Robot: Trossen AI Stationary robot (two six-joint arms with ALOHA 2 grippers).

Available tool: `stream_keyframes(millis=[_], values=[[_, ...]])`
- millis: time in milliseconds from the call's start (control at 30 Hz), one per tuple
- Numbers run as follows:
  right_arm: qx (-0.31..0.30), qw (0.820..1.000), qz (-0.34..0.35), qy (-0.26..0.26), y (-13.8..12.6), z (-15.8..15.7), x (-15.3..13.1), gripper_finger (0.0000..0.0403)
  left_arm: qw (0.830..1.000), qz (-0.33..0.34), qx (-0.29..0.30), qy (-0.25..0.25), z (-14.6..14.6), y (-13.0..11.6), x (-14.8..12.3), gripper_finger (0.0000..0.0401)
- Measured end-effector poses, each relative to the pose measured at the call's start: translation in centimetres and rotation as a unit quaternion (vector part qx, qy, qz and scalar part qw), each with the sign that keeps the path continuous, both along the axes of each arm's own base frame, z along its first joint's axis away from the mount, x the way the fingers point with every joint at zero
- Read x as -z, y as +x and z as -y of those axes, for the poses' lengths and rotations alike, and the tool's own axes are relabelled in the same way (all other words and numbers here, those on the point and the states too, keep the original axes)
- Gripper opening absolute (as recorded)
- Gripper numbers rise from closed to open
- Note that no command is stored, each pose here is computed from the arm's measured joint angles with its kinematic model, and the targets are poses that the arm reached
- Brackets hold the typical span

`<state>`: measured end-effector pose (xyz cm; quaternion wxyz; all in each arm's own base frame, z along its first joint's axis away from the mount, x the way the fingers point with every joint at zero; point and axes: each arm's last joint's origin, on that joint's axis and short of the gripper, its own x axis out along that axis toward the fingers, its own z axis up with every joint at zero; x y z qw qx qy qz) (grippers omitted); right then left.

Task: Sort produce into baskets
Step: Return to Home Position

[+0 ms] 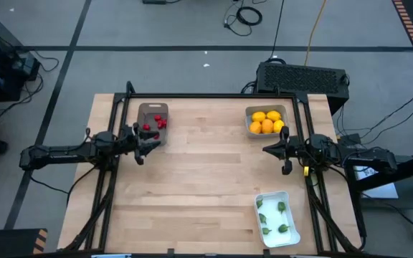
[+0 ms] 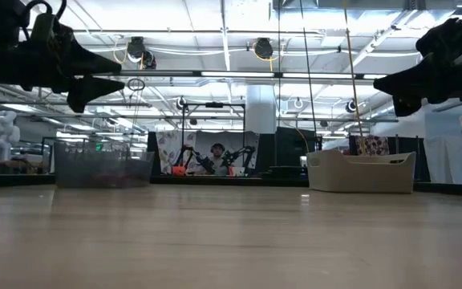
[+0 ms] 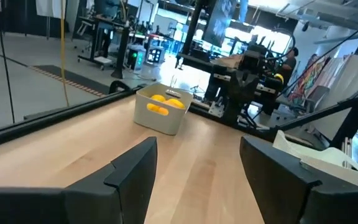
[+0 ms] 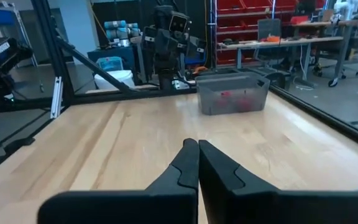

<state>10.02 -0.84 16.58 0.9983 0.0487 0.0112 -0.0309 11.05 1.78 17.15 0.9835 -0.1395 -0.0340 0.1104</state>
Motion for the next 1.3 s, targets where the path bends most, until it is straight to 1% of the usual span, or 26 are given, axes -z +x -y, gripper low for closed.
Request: stream_keyframes(millis=[133, 267, 467, 533, 633, 933, 1100, 1300], values=[[0.001, 1.0, -0.002, -0.016, 0.0, 0.0, 0.0, 0.0, 1.0, -0.007, -0.001, 0.012, 0.0, 0.0, 0.1, 0.0237], [0.0, 0.999, -0.003, -0.033, 0.0, 0.0, 0.0, 0.0, 0.999, -0.041, 0.008, 0.023, 0.0, 0.0, 0.7, 0.0237], [0.002, 0.998, -0.007, -0.07, 0.0, 0.0, 0.0, 0.0, 0.993, -0.116, 0.007, 0.009, 0.0, -0.2, 2.2, 0.0237], [0.002, 0.997, -0.007, -0.072, 0.0, 0.0, 0.0, 0.0, 0.993, -0.117, 0.004, -0.007, 0.0, -0.2, 2.3, 0.0237], [0.001, 0.998, -0.006, -0.065, 0.0, 0.0, 0.0, 0.0, 0.993, -0.115, -0.007, -0.012, 0.0, -0.2, 2.2, 0.0237], [0.001, 0.998, -0.006, -0.062, 0.0, 0.0, 0.0, 0.0, 0.993, -0.116, -0.01, -0.012, 0.0, -0.2, 2.3, 0.0237], [0.001, 1.0, -0.003, -0.024, 0.0, 0.0, 0.0, 0.0, 0.993, -0.116, -0.01, -0.012, 0.0, -0.2, 2.3, 0.0237], [0.002, 1.0, -0.002, -0.014, 0.0, 0.0, 0.0, 0.0, 0.993, -0.116, -0.011, -0.012, 0.0, -0.2, 2.3, 0.0237]])
